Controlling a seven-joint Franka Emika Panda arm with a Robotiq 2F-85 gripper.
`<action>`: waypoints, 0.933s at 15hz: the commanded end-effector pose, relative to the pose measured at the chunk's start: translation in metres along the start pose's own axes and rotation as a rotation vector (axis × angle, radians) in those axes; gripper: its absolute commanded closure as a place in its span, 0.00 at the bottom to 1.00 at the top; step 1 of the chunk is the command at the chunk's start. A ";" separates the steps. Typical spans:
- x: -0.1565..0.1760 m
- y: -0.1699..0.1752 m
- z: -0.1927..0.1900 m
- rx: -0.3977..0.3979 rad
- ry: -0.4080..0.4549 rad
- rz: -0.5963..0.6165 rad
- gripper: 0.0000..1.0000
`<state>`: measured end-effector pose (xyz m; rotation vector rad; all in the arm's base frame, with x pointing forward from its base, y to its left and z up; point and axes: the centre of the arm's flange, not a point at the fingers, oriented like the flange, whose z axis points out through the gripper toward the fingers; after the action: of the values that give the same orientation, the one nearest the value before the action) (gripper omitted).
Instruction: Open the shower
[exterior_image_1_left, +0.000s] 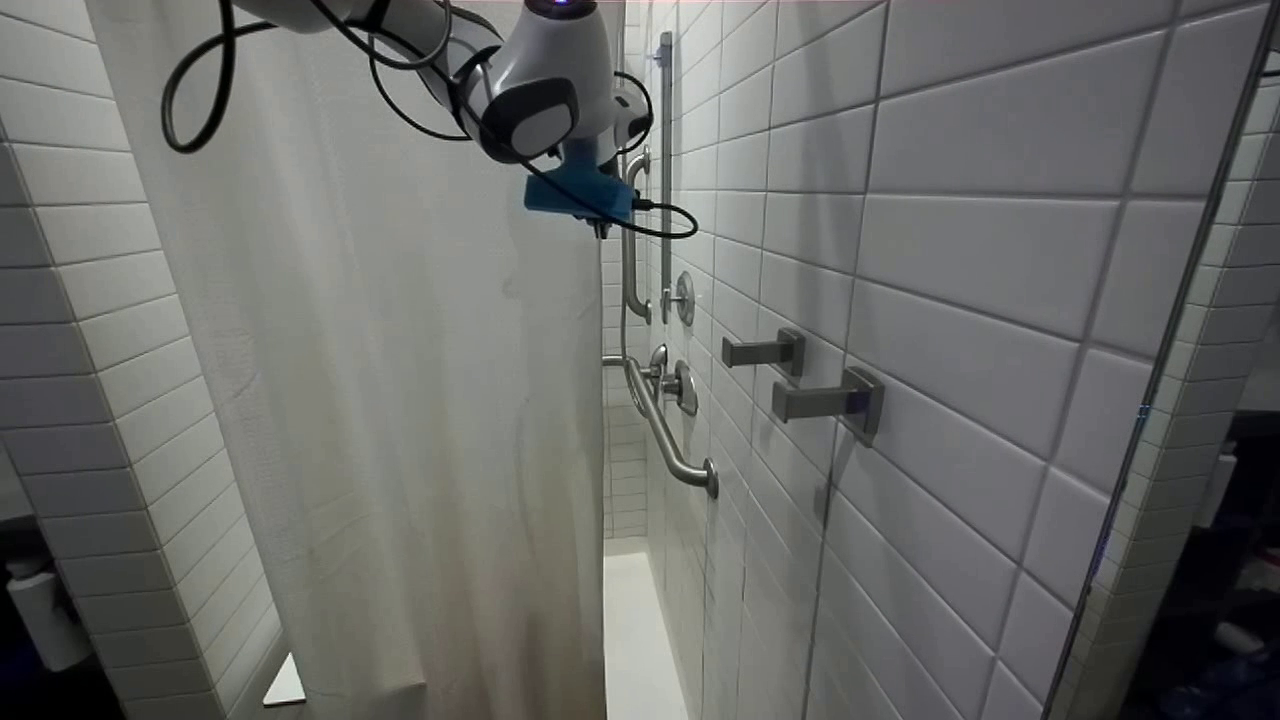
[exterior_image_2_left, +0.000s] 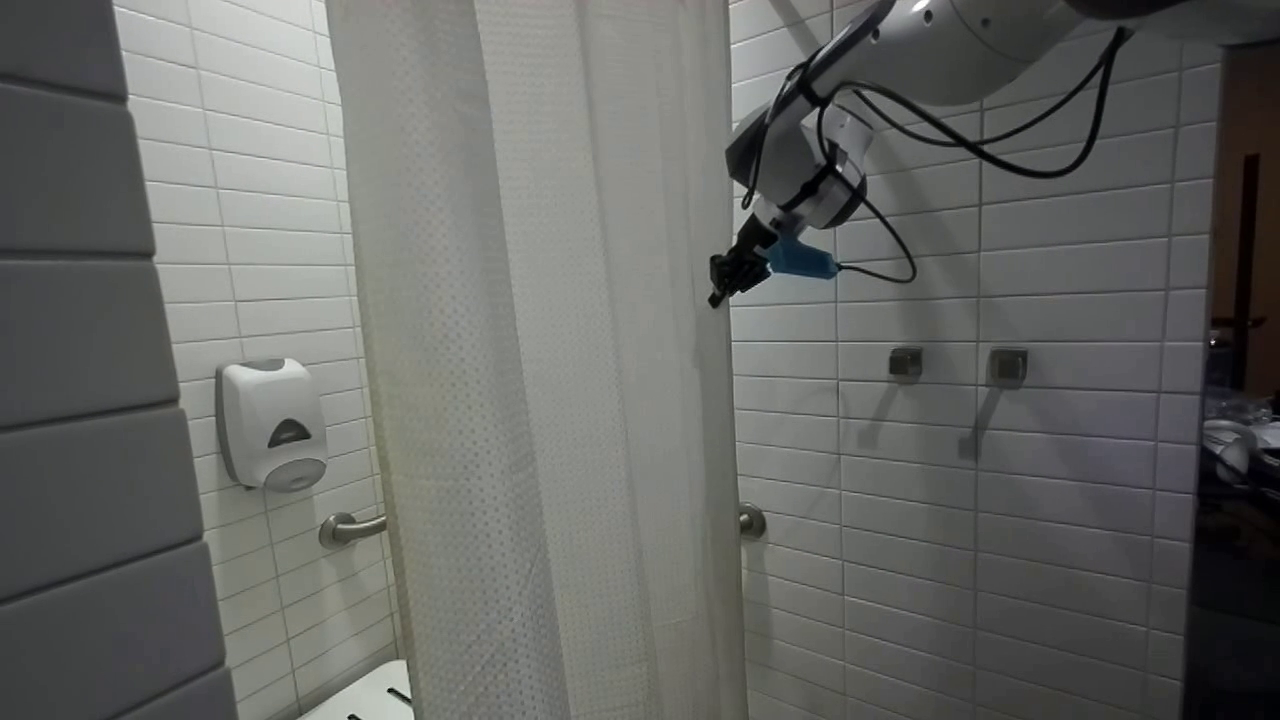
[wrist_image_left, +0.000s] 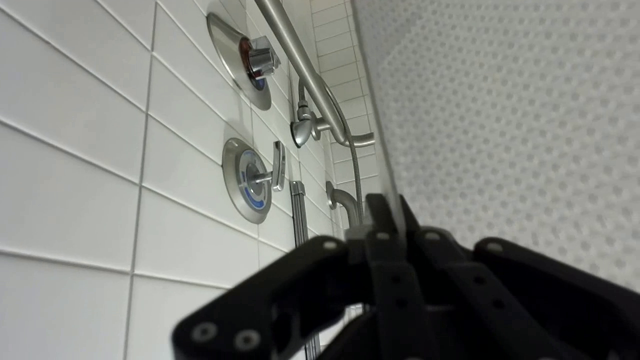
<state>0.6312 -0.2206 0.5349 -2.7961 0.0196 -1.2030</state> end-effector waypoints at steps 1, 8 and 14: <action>-0.003 -0.002 -0.024 0.000 0.012 0.043 1.00; -0.025 -0.057 -0.033 -0.097 -0.089 0.068 1.00; -0.040 -0.130 -0.043 -0.091 -0.162 -0.120 1.00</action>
<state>0.5935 -0.1241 0.5475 -2.9650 0.0013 -1.0690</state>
